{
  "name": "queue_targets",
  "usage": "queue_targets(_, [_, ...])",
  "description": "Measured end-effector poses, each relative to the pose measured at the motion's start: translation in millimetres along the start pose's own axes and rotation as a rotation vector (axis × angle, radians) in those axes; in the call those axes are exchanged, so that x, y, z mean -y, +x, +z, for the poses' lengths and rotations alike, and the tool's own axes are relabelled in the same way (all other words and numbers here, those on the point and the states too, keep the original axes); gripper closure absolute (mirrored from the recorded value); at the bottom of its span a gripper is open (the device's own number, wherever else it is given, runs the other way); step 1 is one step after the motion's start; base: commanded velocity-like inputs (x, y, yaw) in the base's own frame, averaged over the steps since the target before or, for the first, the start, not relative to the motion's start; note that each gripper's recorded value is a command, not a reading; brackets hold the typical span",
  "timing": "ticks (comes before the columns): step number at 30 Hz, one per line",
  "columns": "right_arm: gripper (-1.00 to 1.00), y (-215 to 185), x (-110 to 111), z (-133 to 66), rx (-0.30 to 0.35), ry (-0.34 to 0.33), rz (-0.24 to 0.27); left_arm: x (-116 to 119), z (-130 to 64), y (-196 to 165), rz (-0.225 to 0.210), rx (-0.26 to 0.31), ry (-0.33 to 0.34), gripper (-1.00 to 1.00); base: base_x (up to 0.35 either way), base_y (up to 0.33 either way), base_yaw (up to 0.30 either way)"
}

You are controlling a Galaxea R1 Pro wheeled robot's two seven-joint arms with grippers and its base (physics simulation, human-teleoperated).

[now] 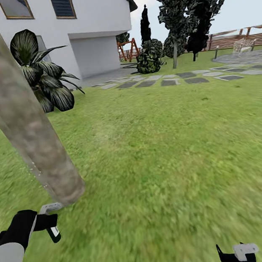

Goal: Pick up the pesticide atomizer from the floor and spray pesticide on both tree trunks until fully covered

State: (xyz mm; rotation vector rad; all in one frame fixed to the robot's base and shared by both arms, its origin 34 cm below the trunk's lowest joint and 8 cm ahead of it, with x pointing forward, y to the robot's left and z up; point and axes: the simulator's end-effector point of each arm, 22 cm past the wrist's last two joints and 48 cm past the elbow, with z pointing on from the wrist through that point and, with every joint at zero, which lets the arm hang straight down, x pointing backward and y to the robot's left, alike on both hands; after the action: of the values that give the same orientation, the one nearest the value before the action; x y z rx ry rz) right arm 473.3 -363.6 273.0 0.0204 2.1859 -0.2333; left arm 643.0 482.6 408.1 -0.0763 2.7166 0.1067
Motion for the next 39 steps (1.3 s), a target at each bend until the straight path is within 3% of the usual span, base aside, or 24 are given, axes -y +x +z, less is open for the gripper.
queue_targets(12, [-1.00, 0, 0, 0.0, -0.001, 0.000, 0.000, 2, 1.5, 3, -0.001, -0.006, 0.005, 1.00, 0.001, -0.001, 0.277])
queue_targets(20, [-1.00, -1, 1, 0.3, 0.002, 0.002, 0.002, 42, 4.8, -11, 0.014, 0.014, 0.056, 1.00, 0.000, 0.000, 0.092])
queue_targets(23, [-1.00, -1, 0, 0.3, 0.003, 0.001, 0.001, 58, -4.4, -44, 0.020, 0.062, 0.077, 1.00, 0.000, 0.000, 0.001])
queue_targets(26, [-1.00, -1, 0, 0.2, 0.002, 0.001, 0.002, 46, -23.9, -83, 0.026, 0.128, 0.058, 1.00, 0.000, 0.000, 0.000])
queue_targets(30, [-1.00, -1, 0, 0.2, 0.002, 0.000, 0.001, -8, -60.2, -121, 0.023, 0.219, -0.037, 1.00, 0.000, 0.000, 0.000])
queue_targets(32, [-1.00, 0, 0, 0.1, 0.001, 0.001, 0.001, 1, -61.4, -126, 0.023, 0.227, -0.019, 1.00, 0.000, 0.000, 0.000])
queue_targets(33, [-1.00, 0, 0, 0.1, 0.001, 0.001, 0.002, 19, -58.3, -127, 0.066, 0.218, -0.004, 1.00, 0.000, 0.000, 0.000])
queue_targets(34, [-1.00, 0, 0, 0.0, 0.001, 0.001, 0.002, 39, -54.6, -127, 0.148, 0.202, -0.004, 1.00, 0.000, 0.000, 0.000])
queue_targets(35, [-1.00, 0, 0, 0.1, 0.001, 0.000, 0.001, 49, -52.8, -127, 0.203, 0.191, -0.011, 1.00, 0.000, 0.000, 0.000])
queue_targets(37, [-1.00, 0, 0, 0.1, 0.001, 0.000, 0.001, 60, -54.4, -133, 0.244, 0.194, -0.013, 1.00, 0.000, 0.000, 0.000])
queue_targets(39, [-1.00, -1, 0, 0.3, 0.002, 0.001, 0.001, 57, -66.3, -148, 0.243, 0.218, -0.029, 1.00, 0.000, 0.000, 0.000])
